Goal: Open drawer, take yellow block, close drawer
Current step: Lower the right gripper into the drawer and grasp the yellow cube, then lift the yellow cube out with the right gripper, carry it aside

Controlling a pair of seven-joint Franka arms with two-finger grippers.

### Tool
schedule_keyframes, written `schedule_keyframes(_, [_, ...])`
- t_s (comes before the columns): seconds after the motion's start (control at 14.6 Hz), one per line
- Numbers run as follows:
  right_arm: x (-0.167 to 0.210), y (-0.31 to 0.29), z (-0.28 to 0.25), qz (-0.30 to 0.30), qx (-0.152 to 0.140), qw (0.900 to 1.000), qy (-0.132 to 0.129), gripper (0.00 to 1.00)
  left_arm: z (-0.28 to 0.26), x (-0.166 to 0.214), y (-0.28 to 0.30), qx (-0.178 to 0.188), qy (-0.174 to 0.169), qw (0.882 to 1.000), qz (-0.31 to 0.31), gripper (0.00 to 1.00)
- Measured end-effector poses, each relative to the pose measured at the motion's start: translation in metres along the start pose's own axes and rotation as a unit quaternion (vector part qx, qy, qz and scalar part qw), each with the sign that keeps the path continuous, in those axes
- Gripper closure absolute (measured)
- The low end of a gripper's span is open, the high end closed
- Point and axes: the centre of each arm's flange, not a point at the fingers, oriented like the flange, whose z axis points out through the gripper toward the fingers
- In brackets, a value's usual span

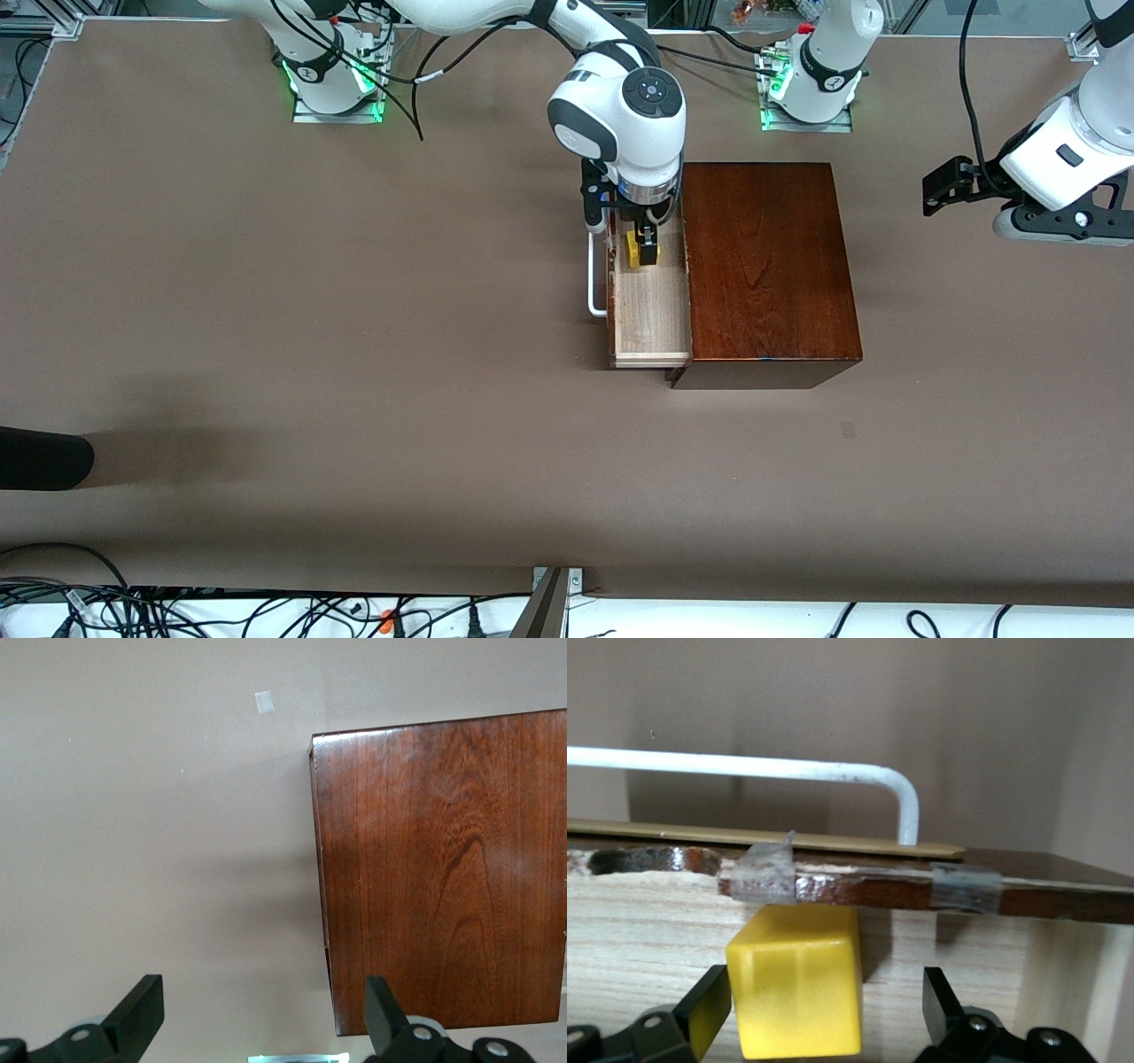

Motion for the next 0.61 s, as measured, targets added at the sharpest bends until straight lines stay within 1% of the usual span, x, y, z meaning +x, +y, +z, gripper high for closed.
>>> schedule_keyframes(0.07, [0.0,0.0,0.001,-0.005,0.007,1.0,0.002,0.11,0.002,-0.002,0.0,0.0,-0.008,1.0,-0.002,0.0])
schedule_keyframes(0.14, [-0.001,0.0,0.001,-0.008,0.012,1.0,0.003,0.23,0.003,-0.003,0.0,0.0,-0.014,1.0,-0.002,0.0])
schedule_keyframes(0.27, [-0.004,0.001,-0.002,-0.011,0.018,1.0,0.0,0.44,0.005,-0.003,0.001,0.0,-0.019,1.0,-0.001,0.0])
schedule_keyframes(0.41, [-0.008,-0.002,-0.016,-0.01,0.025,1.0,-0.009,0.44,0.006,-0.004,0.004,0.001,-0.024,1.0,0.002,0.0])
schedule_keyframes(0.61, [-0.008,-0.004,-0.055,-0.005,0.03,0.999,-0.013,0.44,0.006,-0.004,0.013,0.002,-0.027,1.0,0.01,0.0])
